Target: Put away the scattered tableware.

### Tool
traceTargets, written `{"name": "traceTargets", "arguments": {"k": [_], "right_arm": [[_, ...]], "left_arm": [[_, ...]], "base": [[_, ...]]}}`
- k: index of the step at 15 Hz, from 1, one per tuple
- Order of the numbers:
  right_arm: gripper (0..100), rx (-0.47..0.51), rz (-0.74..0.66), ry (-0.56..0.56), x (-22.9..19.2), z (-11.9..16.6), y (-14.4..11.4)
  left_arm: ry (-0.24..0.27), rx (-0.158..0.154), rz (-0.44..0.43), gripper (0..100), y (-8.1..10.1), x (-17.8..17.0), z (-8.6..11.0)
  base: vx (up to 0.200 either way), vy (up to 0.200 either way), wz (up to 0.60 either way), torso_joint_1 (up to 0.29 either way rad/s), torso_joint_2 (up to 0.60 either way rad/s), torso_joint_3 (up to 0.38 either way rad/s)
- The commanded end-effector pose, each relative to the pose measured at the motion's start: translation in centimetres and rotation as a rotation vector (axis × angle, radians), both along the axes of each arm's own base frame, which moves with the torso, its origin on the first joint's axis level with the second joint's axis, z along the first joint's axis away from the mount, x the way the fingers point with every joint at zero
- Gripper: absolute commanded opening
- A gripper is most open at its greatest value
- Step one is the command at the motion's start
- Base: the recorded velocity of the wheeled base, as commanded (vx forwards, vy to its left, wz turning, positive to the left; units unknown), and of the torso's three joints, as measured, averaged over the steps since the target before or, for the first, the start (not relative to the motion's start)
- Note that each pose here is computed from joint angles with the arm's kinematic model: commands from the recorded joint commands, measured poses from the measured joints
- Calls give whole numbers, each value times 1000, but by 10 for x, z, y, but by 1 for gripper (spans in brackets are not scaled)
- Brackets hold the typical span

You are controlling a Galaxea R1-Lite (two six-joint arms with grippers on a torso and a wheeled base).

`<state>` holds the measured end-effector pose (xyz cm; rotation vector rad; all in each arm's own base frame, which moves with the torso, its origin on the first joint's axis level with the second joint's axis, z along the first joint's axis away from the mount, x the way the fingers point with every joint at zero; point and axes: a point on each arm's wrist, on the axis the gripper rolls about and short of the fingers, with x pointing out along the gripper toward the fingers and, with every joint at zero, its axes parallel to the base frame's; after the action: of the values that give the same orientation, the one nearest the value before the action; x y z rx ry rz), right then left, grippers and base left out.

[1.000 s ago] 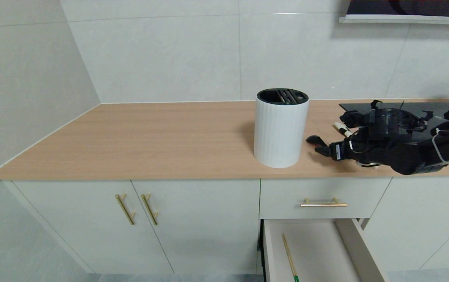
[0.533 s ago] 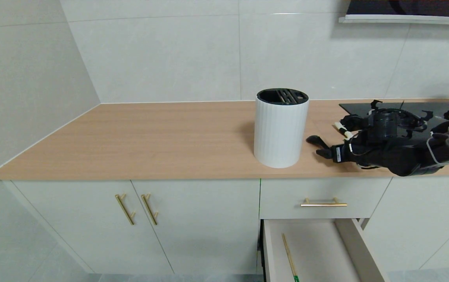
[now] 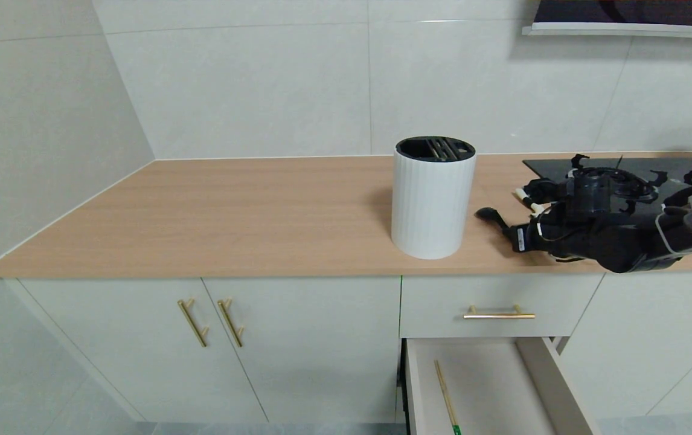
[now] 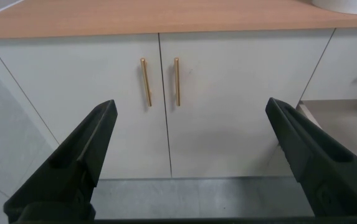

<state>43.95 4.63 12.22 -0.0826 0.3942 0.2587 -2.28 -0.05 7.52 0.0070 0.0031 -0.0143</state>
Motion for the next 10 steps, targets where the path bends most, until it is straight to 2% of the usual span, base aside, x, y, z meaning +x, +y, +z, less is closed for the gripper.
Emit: {"name": "traceTargets", "arguments": {"k": [1, 5, 8, 10], "right_arm": [[0, 1, 1, -1, 0, 1, 0], [0, 2, -3, -12, -3, 8, 0], [0, 21, -7, -11, -22, 36, 2], [0, 103, -30, 14, -50, 60, 5]], "left_arm": [[0, 1, 0, 100, 0, 0, 0], [0, 1, 0, 100, 0, 0, 0], [0, 1, 0, 100, 0, 0, 0], [0, 1, 0, 100, 0, 0, 0]], "base": [[0, 0, 0, 0, 0, 0], [0, 0, 0, 0, 0, 0], [0, 0, 0, 0, 0, 0], [0, 0, 0, 0, 0, 0]]}}
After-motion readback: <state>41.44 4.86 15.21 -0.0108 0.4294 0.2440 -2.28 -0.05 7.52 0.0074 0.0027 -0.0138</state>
